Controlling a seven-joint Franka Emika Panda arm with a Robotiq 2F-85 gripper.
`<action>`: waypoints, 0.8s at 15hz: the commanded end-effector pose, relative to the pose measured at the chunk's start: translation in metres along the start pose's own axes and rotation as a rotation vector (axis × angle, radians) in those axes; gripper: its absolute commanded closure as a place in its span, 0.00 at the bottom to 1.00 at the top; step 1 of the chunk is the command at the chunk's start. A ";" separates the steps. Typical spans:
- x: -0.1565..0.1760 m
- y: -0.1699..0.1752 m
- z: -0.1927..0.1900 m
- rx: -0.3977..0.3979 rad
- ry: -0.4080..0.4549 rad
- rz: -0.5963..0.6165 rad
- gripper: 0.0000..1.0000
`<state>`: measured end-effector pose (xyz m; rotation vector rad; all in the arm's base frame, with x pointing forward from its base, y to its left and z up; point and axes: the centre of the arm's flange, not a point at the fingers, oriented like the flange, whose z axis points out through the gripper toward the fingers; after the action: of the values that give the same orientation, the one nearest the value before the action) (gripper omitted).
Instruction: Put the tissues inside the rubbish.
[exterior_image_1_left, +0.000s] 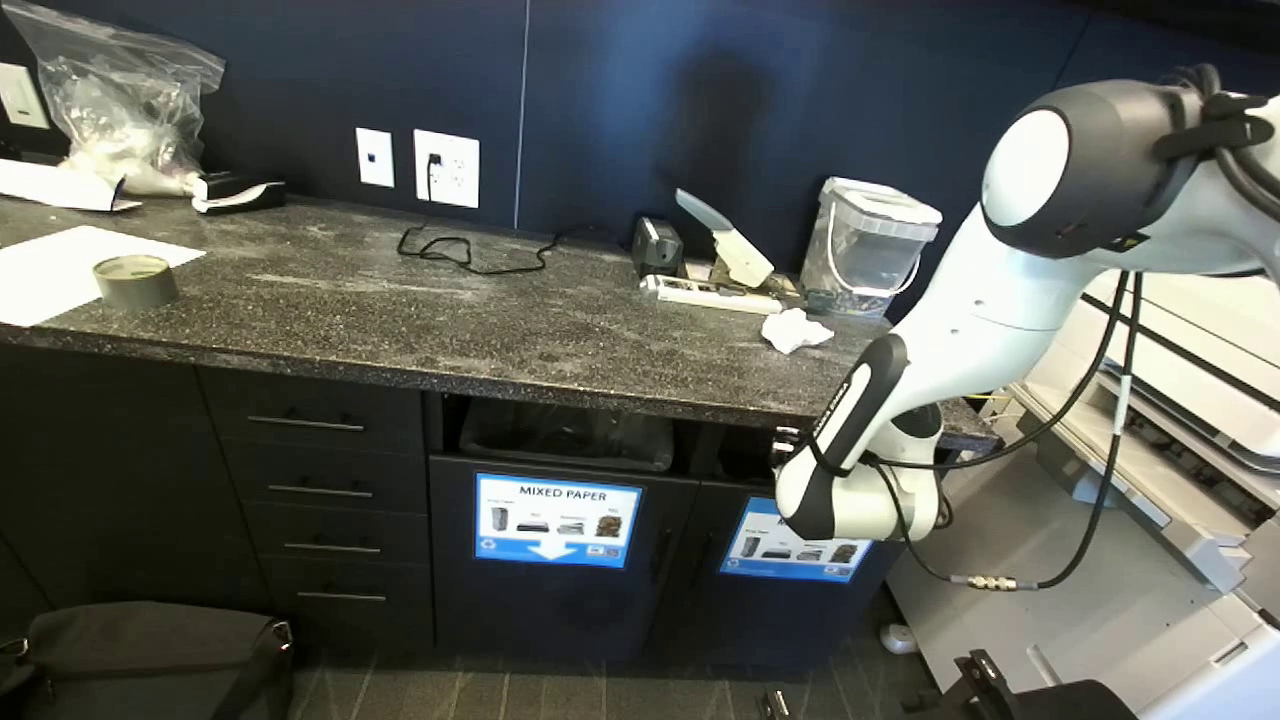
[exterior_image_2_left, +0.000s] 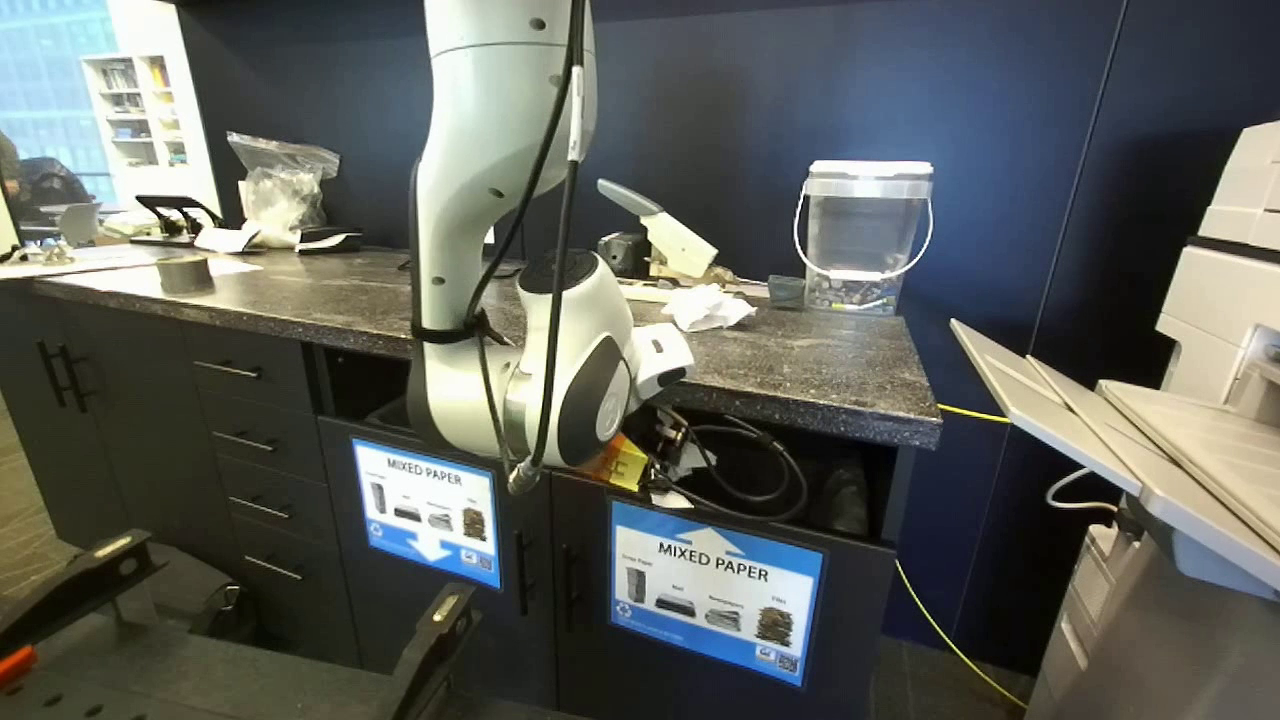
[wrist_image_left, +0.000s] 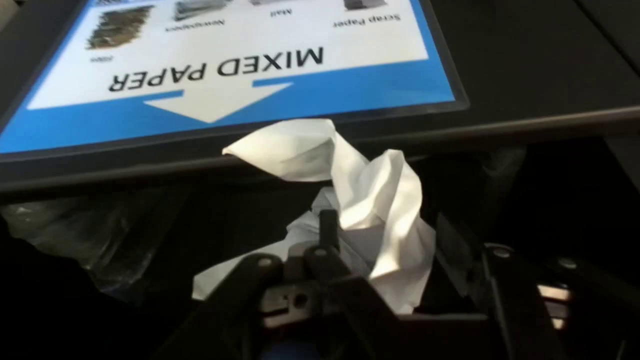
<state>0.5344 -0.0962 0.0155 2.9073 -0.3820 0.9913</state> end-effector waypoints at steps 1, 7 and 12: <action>-0.014 -0.002 -0.015 0.078 0.143 0.011 0.77; -0.034 -0.006 -0.008 0.087 0.194 -0.009 1.00; -0.025 -0.003 0.026 0.061 0.217 -0.064 0.93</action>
<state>0.5101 -0.0844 -0.0047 2.8623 -0.3006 1.2589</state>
